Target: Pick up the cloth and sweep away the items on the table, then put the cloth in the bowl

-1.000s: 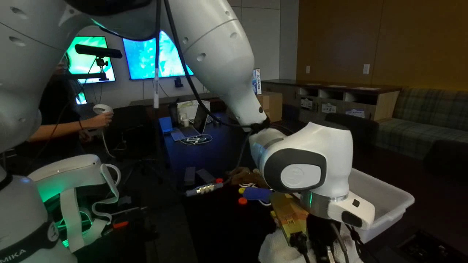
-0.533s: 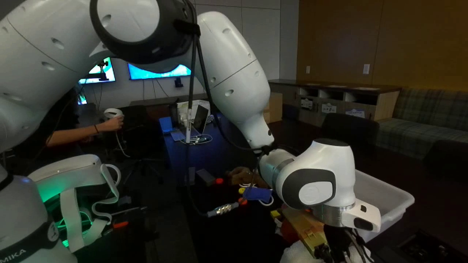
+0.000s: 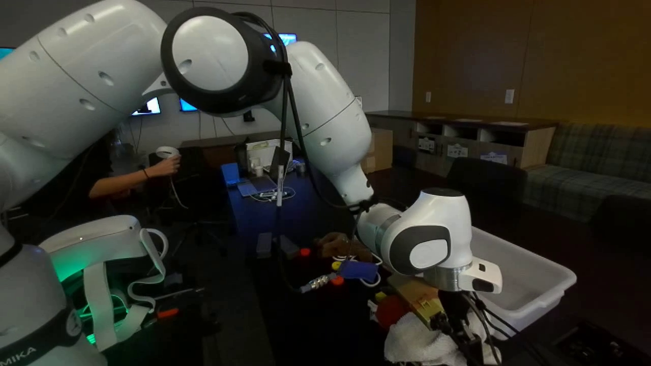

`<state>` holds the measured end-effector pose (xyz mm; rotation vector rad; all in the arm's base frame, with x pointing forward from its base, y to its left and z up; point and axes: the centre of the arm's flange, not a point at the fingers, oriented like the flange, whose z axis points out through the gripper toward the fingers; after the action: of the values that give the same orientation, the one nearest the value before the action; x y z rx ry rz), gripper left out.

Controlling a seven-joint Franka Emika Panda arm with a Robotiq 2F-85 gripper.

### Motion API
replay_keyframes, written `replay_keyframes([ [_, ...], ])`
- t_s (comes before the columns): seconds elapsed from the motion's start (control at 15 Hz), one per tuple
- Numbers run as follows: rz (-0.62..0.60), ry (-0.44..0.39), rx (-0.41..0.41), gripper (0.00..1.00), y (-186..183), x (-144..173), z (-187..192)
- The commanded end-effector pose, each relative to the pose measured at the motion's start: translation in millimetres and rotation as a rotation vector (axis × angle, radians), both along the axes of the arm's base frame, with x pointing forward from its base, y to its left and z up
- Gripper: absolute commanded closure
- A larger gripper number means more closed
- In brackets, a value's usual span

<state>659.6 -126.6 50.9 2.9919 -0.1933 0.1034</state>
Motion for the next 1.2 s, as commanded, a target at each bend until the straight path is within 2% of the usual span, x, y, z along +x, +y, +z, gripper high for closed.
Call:
replay_keyframes([
  [0.0, 0.001, -0.016, -0.001, 0.94, 42, 5, -12],
  [0.6, -0.243, -0.105, -0.122, 0.94, 155, -8, 2],
  [1.13, -0.284, -0.131, -0.114, 0.94, 285, -35, -2],
])
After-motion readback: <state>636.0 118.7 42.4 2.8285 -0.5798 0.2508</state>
